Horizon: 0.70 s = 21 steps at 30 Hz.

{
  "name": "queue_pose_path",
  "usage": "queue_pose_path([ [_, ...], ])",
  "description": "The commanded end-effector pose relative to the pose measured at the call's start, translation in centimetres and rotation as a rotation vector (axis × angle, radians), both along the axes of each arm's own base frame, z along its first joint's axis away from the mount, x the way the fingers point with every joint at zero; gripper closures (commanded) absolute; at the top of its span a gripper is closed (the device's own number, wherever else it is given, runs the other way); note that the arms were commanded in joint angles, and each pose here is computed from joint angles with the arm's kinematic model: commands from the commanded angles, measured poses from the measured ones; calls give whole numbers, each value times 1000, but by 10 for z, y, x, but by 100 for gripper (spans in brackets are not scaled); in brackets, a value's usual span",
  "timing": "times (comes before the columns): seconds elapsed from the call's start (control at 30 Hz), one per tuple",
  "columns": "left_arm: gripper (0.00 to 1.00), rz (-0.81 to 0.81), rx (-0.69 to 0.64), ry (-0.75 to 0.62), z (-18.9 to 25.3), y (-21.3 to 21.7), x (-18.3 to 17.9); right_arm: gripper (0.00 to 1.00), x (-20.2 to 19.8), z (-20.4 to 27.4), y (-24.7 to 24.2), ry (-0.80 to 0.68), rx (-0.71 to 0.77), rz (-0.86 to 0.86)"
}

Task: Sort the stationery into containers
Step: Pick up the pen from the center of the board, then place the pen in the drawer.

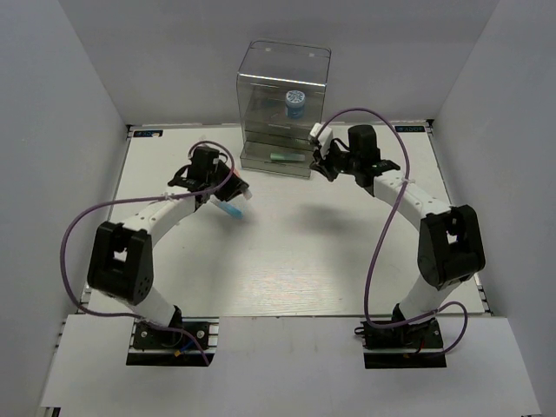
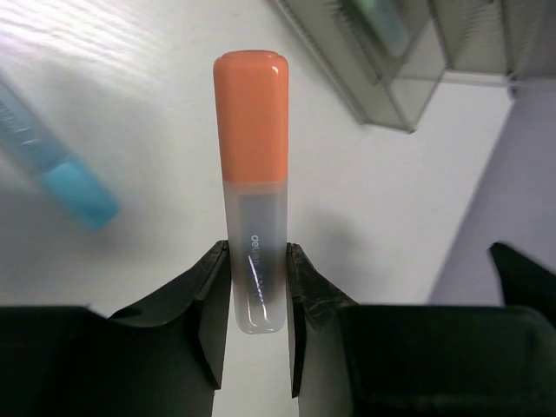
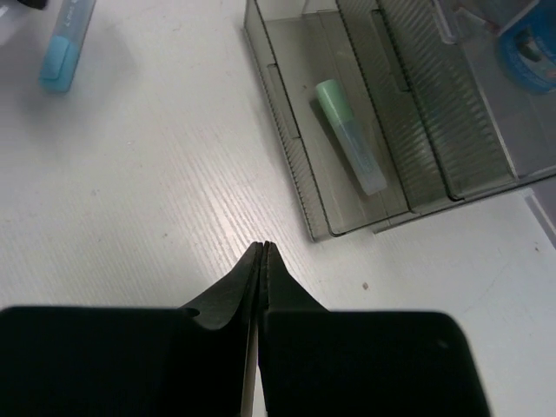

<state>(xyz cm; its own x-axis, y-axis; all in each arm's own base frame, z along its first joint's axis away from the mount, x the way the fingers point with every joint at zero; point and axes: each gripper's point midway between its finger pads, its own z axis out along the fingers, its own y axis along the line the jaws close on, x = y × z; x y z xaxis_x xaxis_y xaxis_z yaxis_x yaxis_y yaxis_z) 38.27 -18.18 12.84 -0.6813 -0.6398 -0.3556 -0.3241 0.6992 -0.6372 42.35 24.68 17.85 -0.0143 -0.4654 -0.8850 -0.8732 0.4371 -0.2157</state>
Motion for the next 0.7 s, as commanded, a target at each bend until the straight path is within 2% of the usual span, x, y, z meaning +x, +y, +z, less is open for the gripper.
queue_pose_path([
  [0.0,100,16,-216,-92,39,-39,44,100,8,25,-10,-61,44,-55],
  [0.07,100,62,-304,-126,59,-50,70,100,7,28,-12,-64,50,-62],
  [0.13,100,89,-341,-87,47,-63,88,100,8,28,-18,-62,53,-80],
  [0.17,100,81,-376,-128,68,-70,104,100,7,29,-18,-66,54,-78],
  [0.23,100,91,-393,-104,56,-83,122,100,6,29,-21,-64,56,-85],
  [0.27,100,100,-430,-130,73,-88,136,100,7,29,-24,-69,58,-92],
  [0.47,100,222,-541,-24,55,-99,167,100,7,30,-35,-71,64,-122],
  [0.6,100,281,-567,51,27,-105,172,100,7,31,-43,-76,70,-138],
  [0.67,99,287,-581,49,28,-106,176,100,6,32,-44,-75,74,-139],
])
